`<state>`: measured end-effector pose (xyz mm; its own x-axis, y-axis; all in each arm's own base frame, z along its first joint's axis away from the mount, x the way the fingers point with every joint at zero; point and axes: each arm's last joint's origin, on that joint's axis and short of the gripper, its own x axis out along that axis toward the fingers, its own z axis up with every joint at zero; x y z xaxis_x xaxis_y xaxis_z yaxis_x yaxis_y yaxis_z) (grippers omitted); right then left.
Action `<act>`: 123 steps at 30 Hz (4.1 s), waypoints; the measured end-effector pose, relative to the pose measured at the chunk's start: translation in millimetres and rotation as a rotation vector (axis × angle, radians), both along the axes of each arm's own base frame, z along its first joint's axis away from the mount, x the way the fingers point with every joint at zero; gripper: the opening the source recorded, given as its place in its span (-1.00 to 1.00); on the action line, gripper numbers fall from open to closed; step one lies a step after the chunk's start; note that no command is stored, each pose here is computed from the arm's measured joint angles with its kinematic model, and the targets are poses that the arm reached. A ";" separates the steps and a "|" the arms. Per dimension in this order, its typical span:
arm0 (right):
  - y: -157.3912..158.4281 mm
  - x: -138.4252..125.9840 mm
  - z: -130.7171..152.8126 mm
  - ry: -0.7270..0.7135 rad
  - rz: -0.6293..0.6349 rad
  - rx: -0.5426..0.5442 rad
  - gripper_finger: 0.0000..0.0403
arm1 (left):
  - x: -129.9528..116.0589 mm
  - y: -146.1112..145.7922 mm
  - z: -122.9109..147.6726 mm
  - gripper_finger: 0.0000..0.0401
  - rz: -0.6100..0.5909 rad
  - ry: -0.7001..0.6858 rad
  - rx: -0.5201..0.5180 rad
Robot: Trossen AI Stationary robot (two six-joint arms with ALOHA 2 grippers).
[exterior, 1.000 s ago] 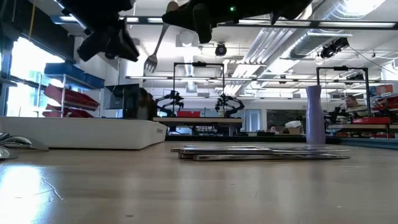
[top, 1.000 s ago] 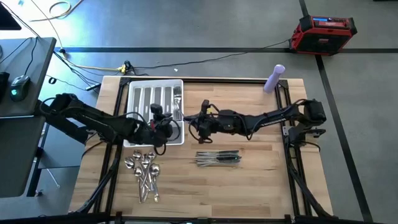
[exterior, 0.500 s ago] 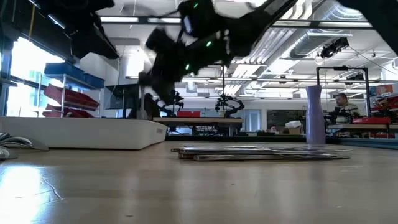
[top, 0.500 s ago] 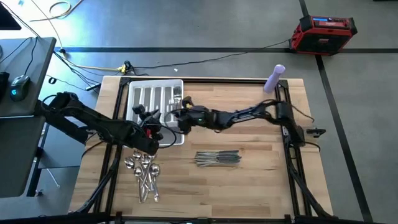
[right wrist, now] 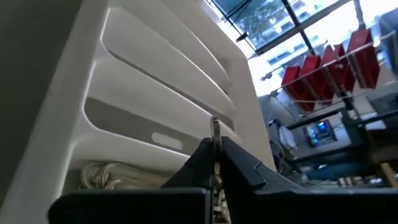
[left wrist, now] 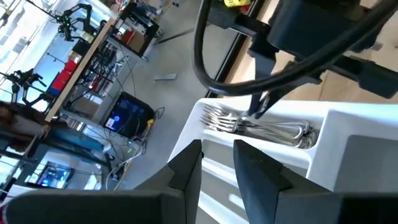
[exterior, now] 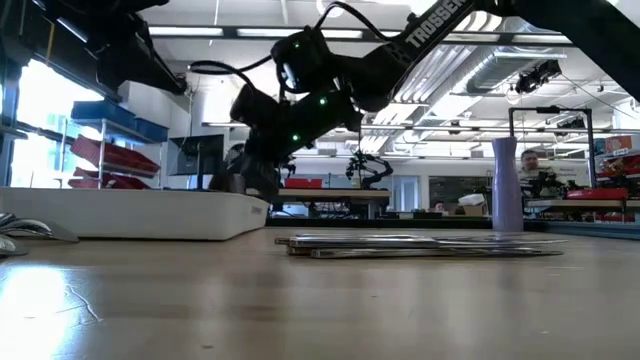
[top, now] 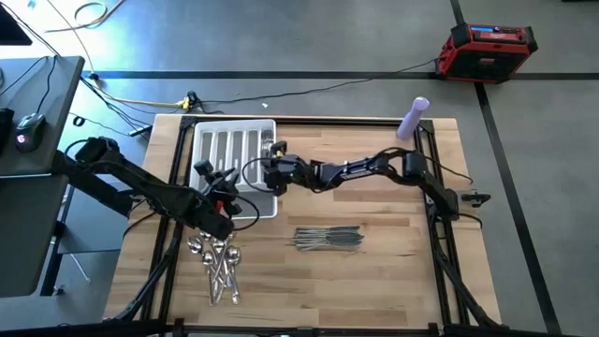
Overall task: Sort silverware
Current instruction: Put the fork in the silverware tray, then put the knife in the silverware tray
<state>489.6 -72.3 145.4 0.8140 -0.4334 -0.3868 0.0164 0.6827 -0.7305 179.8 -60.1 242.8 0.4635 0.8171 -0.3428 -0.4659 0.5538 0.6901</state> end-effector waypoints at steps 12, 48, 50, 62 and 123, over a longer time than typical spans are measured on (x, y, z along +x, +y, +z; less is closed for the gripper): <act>5.5 -4.1 -8.5 0.066 -0.047 0.080 -0.84 | 0.0 -0.4 -0.1 -0.62 0.006 -0.020 -0.012; -40.5 -1.8 23.6 0.214 -0.295 0.356 0.50 | -0.1 -1.3 -1.6 -0.62 0.011 -0.024 -0.078; -36.0 -3.3 25.7 0.266 -0.265 0.397 0.50 | -0.1 -1.3 -1.6 -0.62 0.011 -0.024 -0.078; 19.5 -24.3 72.6 0.451 0.007 0.522 0.50 | -0.6 -2.4 -3.4 -0.62 0.003 0.008 -0.136; 287.9 -314.9 52.1 -0.252 -0.216 0.630 0.31 | 219.8 -49.6 -91.8 -0.05 -0.719 0.240 -0.699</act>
<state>174.7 215.6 197.5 0.8328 -0.3513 -0.4279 0.3158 0.9362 -0.1540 399.6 -109.7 150.9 0.6208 -0.0440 -0.7827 0.2416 0.9606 0.1376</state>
